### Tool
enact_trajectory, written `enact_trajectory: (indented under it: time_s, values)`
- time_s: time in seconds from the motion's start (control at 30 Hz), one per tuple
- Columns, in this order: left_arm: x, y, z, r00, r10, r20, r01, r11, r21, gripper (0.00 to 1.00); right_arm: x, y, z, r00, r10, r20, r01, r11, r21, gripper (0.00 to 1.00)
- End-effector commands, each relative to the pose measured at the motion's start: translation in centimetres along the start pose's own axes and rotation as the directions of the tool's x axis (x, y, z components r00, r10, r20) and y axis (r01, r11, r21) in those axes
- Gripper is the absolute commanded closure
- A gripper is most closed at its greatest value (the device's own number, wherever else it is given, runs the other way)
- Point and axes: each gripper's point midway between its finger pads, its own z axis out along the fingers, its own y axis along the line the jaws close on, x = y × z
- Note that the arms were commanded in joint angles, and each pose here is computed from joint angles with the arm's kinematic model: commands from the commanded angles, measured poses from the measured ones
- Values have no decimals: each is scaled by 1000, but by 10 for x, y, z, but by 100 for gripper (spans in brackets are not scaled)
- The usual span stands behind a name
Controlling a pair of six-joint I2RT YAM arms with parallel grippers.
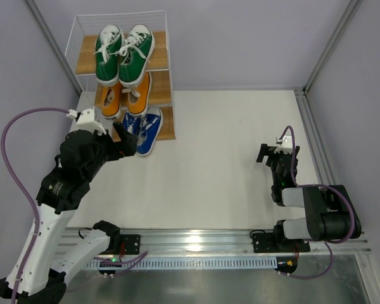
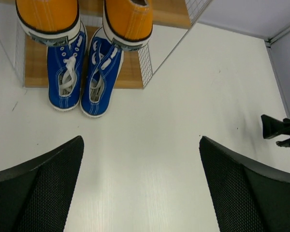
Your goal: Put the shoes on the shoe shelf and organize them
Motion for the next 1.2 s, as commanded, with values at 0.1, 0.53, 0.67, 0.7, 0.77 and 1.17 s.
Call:
enact_trajectory:
  time_s: [0.1,0.53,0.67,0.7,0.77,1.17]
  values:
    - [40,39,-18,986,34,-162,-62,984,-167,0,-27,0,6,995,17,96,-17,1000,-2,3]
    - [56,51,-26,972,39,-230,-89,973,-212,1,-28,1,6,995,18,98,-17,1000,-5,3]
    - [62,47,-12,966,44,-254,-95,976,-194,0,-28,1,6,995,17,96,-17,1000,-3,3]
    - [67,49,-6,964,45,-261,-99,975,-200,0,-28,1,6,995,18,98,-17,1000,-3,3]
    - [77,51,1,954,37,-297,-104,972,-213,0,-27,2,6,995,17,96,-17,1000,-6,3]
    - [141,87,34,954,-39,-298,-64,942,-329,0,-28,1,6,995,17,96,-17,1000,-3,3]
